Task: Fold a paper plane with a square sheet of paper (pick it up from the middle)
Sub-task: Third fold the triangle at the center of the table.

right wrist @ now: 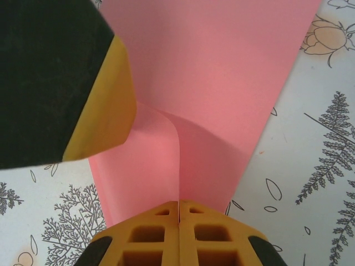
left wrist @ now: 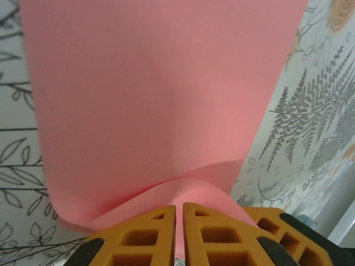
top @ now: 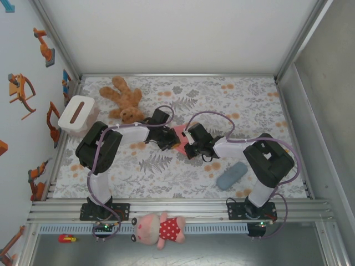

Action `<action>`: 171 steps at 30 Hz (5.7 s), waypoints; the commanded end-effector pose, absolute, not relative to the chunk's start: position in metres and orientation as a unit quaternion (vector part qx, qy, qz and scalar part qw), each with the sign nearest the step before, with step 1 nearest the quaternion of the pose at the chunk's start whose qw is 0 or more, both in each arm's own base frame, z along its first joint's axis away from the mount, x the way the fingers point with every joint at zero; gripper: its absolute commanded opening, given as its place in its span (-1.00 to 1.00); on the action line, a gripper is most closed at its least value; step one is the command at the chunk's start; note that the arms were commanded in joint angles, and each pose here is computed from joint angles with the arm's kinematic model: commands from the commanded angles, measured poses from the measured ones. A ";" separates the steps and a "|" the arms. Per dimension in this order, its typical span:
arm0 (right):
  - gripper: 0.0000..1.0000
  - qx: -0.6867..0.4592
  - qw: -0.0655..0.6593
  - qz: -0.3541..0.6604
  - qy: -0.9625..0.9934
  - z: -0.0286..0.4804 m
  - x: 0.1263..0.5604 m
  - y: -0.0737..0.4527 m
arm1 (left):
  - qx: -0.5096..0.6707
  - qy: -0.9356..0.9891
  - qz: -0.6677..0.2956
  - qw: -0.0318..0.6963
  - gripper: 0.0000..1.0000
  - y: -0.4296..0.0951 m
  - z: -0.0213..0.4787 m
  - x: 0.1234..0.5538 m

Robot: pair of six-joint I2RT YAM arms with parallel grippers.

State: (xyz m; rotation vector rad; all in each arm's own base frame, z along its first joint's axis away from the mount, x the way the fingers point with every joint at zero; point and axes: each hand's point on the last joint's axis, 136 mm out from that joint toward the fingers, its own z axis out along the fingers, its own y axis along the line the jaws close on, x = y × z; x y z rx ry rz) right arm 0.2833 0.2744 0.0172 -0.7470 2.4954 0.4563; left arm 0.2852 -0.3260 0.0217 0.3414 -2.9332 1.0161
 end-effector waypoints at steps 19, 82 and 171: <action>-0.81 -0.231 0.236 0.153 0.931 0.020 0.288 0.265 | 0.127 -0.955 0.266 0.026 -0.82 -0.303 -0.008 0.268; -0.93 -0.173 0.123 0.330 0.920 0.022 0.270 0.293 | 0.066 -0.933 0.353 0.001 -0.70 -0.340 0.035 0.275; -1.00 -0.137 0.043 0.360 0.922 0.008 0.243 0.261 | 0.112 -0.969 0.220 0.023 -0.83 -0.289 -0.018 0.263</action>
